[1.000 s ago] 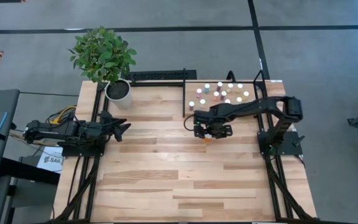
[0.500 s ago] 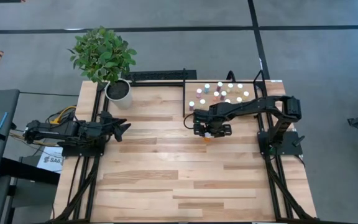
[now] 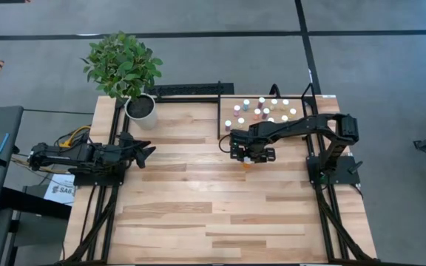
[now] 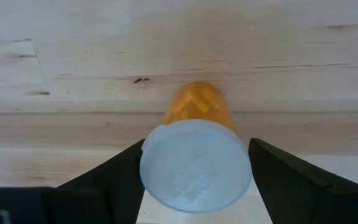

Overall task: Pick and place medicine bottles onto shelf by color
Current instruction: Put the orange pill bottle on the shelf

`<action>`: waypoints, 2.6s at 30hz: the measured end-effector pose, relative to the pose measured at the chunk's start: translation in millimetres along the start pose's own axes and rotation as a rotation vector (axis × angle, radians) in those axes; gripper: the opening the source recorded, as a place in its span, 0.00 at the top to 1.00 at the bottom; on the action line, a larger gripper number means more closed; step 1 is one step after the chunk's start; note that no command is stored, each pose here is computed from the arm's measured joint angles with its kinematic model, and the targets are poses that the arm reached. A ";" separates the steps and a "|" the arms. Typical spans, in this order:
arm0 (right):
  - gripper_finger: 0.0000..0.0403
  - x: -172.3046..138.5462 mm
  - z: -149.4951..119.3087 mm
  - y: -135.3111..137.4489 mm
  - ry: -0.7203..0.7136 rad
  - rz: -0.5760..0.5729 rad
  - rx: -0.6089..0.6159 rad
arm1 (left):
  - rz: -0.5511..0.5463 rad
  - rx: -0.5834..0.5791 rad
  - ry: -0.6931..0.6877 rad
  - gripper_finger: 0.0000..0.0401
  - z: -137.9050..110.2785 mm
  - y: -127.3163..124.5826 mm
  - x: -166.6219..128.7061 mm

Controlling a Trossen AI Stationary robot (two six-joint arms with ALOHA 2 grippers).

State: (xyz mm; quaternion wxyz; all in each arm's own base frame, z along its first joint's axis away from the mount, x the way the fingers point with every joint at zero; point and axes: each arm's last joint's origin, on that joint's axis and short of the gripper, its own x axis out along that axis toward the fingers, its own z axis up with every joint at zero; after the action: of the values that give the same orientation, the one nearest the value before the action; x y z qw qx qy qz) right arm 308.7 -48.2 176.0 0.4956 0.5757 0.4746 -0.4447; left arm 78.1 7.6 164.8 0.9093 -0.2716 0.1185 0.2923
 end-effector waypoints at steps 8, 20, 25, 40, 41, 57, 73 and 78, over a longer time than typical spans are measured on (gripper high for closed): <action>0.28 -0.2 1.9 -0.3 -0.001 0.000 0.012 | 0.000 0.000 0.000 0.48 0.0 0.0 0.0; 0.28 -0.5 3.9 -0.5 -0.003 0.001 0.035 | 0.000 0.000 0.000 0.48 0.0 0.0 0.0; 0.28 -0.6 3.9 -0.2 -0.003 0.004 0.040 | 0.000 0.000 0.000 0.48 0.0 0.0 0.0; 0.50 -1.5 3.6 0.0 -0.002 0.007 0.041 | 0.000 0.000 0.000 0.48 -0.1 0.0 0.1; 0.50 -1.5 3.5 0.0 -0.002 0.007 0.041 | 0.000 0.000 0.000 0.48 -0.1 0.0 0.0; 0.51 -24.9 11.8 6.5 -0.050 -0.036 0.064 | 0.000 0.000 0.000 0.48 -0.1 0.0 0.0; 0.51 -58.4 59.3 5.0 -0.137 -0.042 0.170 | 0.000 0.000 0.000 0.48 -0.1 0.0 0.0; 0.49 -60.8 73.7 0.1 -0.143 -0.040 0.210 | 0.000 0.000 0.000 0.48 -0.1 0.0 0.0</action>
State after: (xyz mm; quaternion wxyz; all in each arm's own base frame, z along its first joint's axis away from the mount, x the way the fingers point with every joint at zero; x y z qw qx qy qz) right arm 296.4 -127.8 227.4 0.4562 0.5818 0.4002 -0.5415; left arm 78.1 7.6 164.7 0.9093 -0.2716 0.1184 0.2920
